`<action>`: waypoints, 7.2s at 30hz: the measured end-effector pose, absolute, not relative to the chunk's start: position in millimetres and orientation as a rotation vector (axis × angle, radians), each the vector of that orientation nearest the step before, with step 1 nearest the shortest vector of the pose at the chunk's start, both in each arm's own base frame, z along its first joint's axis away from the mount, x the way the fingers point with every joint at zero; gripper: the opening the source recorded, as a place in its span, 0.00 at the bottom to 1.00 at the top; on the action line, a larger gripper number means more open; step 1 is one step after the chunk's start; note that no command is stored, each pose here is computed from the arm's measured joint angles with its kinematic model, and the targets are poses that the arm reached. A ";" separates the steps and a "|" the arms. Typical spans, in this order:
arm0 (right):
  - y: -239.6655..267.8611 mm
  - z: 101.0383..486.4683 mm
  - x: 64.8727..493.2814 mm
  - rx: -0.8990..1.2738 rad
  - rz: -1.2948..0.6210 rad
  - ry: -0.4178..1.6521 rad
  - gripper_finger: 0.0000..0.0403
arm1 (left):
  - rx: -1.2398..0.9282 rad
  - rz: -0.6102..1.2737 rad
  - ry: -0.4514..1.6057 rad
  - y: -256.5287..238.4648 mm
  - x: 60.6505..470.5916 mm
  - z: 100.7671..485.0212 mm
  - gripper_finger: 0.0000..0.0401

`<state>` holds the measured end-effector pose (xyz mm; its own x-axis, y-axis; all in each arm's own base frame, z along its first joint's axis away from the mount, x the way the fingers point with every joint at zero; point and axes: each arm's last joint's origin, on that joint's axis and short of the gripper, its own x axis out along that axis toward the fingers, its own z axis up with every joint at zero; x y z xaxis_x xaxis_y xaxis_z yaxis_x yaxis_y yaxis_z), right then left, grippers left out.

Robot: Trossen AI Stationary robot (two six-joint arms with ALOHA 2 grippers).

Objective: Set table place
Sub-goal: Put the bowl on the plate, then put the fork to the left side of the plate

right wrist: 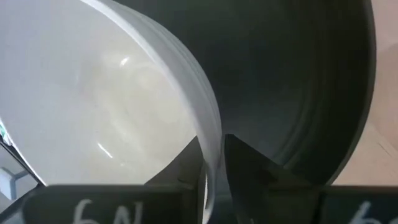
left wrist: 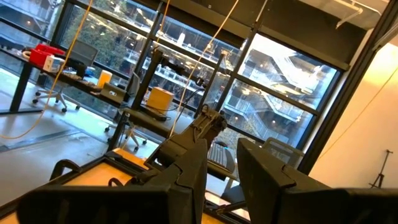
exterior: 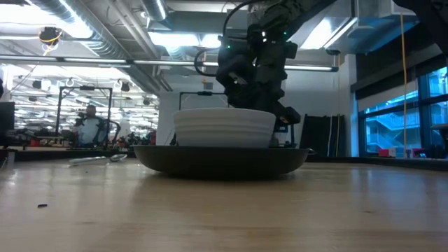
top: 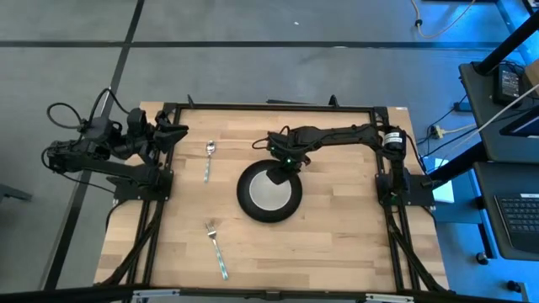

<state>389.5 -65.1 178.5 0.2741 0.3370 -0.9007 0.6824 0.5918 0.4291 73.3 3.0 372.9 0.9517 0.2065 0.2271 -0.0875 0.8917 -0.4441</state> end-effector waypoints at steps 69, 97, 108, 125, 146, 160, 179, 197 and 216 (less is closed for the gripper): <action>-45.7 194.4 425.7 0.783 -0.318 1.360 0.00 | -0.445 0.155 -0.270 2.9 73.5 372.5 0.21; -41.7 218.0 430.7 0.803 -0.083 1.261 0.02 | -0.445 0.156 -0.270 3.0 73.5 372.5 0.21; -41.0 315.3 394.7 0.760 -0.002 0.988 0.02 | -0.469 0.160 -0.274 3.2 73.5 372.5 0.21; 10.5 455.7 270.8 0.445 0.016 0.536 0.03 | -0.786 0.211 -0.122 0.2 127.2 356.3 0.21; 18.8 455.5 268.2 0.242 0.147 0.544 0.03 | -0.973 0.451 0.075 -5.7 199.7 310.0 0.21; 17.0 447.4 274.4 0.102 0.152 0.574 0.03 | -1.066 0.470 0.152 -24.1 217.8 291.2 0.21; 21.0 437.0 270.6 0.095 0.155 0.666 0.04 | -1.153 0.445 0.257 -51.6 216.8 279.1 0.21; 20.5 436.6 270.5 0.197 0.117 0.678 0.31 | -1.149 0.447 0.252 -52.2 216.5 279.3 0.21; 21.5 424.3 258.9 0.312 0.050 0.860 0.27 | -1.345 0.434 0.380 -73.3 206.0 271.3 0.21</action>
<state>258.9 21.5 424.3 0.6541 0.1688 -0.7373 0.0816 0.9534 0.2905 206.0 -73.3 271.3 0.8613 0.0817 -0.5015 -0.5079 0.1674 -0.8450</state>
